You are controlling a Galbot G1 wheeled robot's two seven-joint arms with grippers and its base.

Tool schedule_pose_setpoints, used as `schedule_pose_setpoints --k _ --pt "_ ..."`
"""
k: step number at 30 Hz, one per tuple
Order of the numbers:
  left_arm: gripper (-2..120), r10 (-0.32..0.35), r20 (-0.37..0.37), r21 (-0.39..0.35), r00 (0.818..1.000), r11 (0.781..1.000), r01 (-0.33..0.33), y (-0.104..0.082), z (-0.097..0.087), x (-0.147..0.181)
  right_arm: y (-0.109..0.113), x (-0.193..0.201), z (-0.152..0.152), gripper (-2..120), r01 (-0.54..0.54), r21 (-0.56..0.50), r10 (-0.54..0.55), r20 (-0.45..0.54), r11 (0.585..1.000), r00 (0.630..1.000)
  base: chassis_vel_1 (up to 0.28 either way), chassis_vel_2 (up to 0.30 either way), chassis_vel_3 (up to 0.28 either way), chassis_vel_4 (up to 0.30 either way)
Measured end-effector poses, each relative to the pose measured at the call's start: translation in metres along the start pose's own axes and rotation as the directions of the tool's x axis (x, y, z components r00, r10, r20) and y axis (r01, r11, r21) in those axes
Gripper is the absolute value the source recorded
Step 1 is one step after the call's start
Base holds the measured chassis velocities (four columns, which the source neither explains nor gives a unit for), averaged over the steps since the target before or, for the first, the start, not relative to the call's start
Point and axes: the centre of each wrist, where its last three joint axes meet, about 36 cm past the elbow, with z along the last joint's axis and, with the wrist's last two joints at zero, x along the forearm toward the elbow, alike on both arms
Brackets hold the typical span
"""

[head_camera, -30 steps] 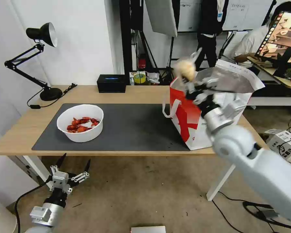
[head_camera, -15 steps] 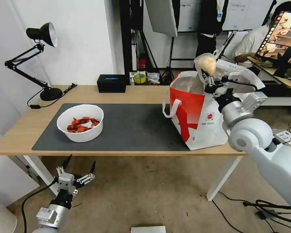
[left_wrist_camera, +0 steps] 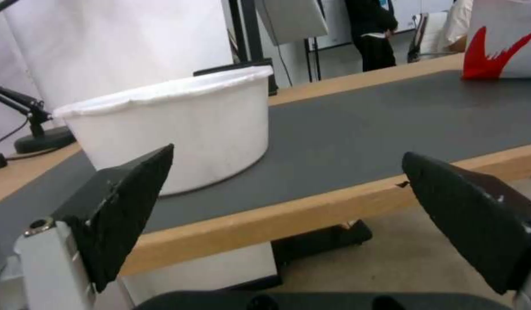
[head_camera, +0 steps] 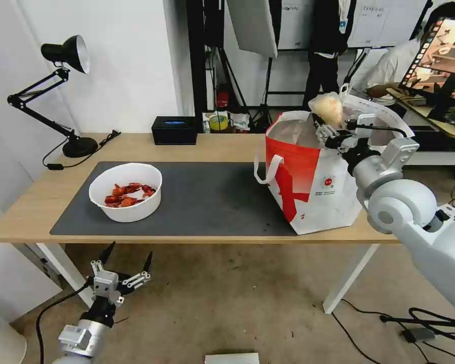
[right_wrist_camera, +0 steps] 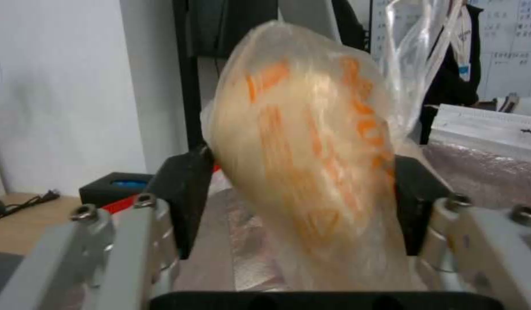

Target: Pick up the trash from the table and place it into the takeout bag.

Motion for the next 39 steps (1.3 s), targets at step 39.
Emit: schedule_pose_setpoints --k 39 --pt "100 -0.013 0.004 -0.007 1.0 1.0 0.013 0.008 -0.003 -0.002 0.045 0.07 0.009 100 0.203 -0.018 -0.201 0.078 0.979 0.976 0.0 0.0 0.0 0.0"
